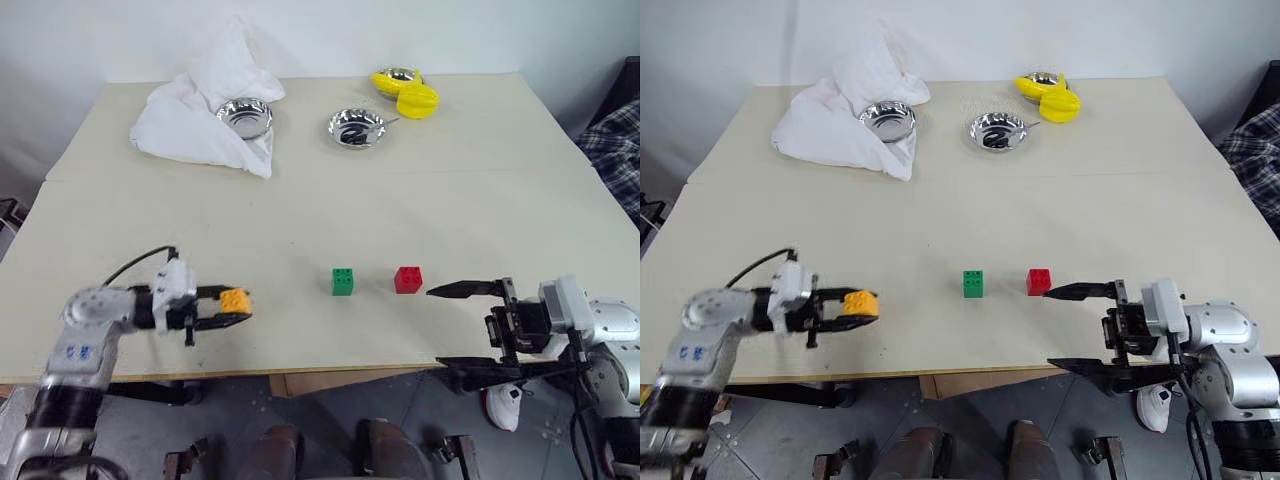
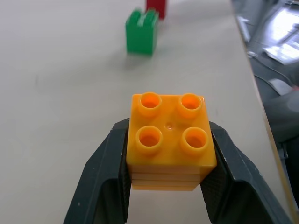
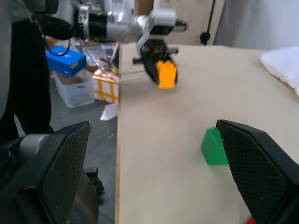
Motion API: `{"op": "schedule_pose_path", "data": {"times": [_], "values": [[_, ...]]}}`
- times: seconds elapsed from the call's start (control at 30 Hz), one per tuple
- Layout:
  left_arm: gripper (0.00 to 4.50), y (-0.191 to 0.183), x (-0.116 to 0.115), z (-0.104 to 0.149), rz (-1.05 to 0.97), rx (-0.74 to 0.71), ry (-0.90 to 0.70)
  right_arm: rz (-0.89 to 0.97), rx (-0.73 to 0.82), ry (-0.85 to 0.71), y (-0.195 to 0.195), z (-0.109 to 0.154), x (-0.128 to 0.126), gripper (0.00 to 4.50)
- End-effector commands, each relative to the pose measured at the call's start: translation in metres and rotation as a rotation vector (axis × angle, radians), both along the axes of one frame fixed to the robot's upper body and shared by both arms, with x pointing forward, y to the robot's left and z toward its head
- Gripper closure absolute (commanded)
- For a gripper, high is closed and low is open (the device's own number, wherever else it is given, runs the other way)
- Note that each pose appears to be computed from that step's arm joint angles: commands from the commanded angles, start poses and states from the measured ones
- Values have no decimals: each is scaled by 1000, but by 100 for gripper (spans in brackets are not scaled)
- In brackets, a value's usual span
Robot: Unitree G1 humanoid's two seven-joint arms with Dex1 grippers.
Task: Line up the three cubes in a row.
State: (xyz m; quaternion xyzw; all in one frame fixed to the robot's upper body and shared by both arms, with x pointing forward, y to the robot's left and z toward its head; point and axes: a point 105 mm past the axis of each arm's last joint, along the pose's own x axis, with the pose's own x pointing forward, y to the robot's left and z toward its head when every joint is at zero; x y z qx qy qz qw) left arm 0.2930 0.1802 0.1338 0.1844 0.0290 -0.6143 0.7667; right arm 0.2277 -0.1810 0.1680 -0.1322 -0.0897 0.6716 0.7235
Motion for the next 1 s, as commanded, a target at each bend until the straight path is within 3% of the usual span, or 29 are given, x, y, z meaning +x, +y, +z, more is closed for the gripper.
{"op": "schedule_pose_path", "data": {"times": [0.03,0.4,1.0], "values": [[296,-15,15,-7,-46,43,31,-23,-20,-39,-5,8,-2,0],[296,-60,53,-23,-108,68,86,-93,-11,-29,-3,14,-4,0],[296,-58,65,-27,-129,134,69,-118,1,-20,-9,4,-7,0]]}}
